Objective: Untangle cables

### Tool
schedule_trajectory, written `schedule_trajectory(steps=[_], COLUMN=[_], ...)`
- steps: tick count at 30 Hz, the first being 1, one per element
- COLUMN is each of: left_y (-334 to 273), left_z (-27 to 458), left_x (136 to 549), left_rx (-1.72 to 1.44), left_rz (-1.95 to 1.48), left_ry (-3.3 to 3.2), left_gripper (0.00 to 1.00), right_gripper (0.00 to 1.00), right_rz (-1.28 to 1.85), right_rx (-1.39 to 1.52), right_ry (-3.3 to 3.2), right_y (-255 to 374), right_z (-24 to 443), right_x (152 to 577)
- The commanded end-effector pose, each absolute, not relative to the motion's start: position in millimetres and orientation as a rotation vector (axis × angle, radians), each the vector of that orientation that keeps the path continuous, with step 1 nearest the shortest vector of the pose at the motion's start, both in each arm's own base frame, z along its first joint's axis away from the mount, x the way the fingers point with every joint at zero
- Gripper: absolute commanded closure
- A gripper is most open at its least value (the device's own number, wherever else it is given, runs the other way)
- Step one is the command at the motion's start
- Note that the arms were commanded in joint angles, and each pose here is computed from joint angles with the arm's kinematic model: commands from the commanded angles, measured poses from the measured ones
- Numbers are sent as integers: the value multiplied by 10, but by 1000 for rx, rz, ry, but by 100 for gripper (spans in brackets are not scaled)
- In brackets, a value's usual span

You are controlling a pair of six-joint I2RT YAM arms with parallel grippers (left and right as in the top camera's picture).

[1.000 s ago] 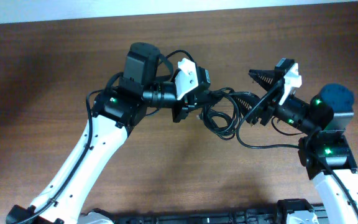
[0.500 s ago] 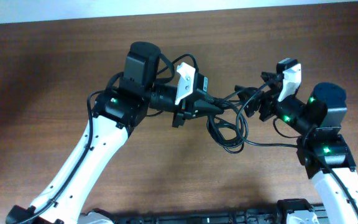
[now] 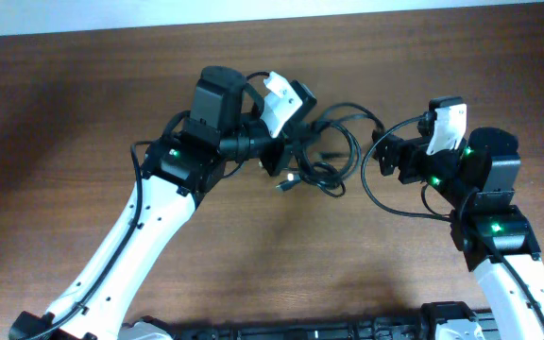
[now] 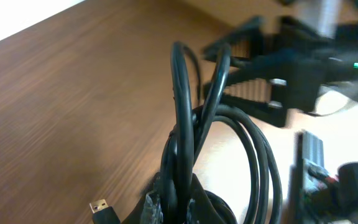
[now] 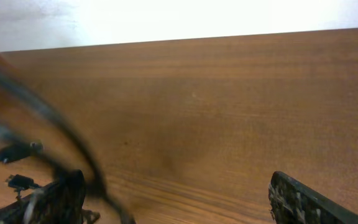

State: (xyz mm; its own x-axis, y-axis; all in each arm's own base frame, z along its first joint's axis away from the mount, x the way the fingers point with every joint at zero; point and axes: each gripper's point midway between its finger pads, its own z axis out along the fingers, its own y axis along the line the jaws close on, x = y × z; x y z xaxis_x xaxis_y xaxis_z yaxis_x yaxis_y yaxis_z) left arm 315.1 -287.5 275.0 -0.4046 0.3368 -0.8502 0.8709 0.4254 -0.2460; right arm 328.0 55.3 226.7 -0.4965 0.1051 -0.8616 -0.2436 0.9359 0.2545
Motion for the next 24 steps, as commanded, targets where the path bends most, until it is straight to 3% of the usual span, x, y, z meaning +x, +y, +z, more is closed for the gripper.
schedule_trajectory(steps=[1,7,15,24], left_y=[-2693,-2469,-2364,-2623], left_z=[2819,2805,2842,2966], left_x=[3402,3584,3658,3513], left_rx=[775,539,234,337], left_rz=[-802,-821,-978,-1082], left_ry=[2052,2143,2228,2179], left_gripper=[100,100,100,100], right_gripper=[9,9,9,9], right_rz=[405,569,948,1054], right_rx=[-82,-95,-243,-244], right_ry=[2073,2098,1979,1918], right_y=[522,717,1182,1267], right_z=[2201,2183,2521,2710], right_x=[3266,3165,2975,2955])
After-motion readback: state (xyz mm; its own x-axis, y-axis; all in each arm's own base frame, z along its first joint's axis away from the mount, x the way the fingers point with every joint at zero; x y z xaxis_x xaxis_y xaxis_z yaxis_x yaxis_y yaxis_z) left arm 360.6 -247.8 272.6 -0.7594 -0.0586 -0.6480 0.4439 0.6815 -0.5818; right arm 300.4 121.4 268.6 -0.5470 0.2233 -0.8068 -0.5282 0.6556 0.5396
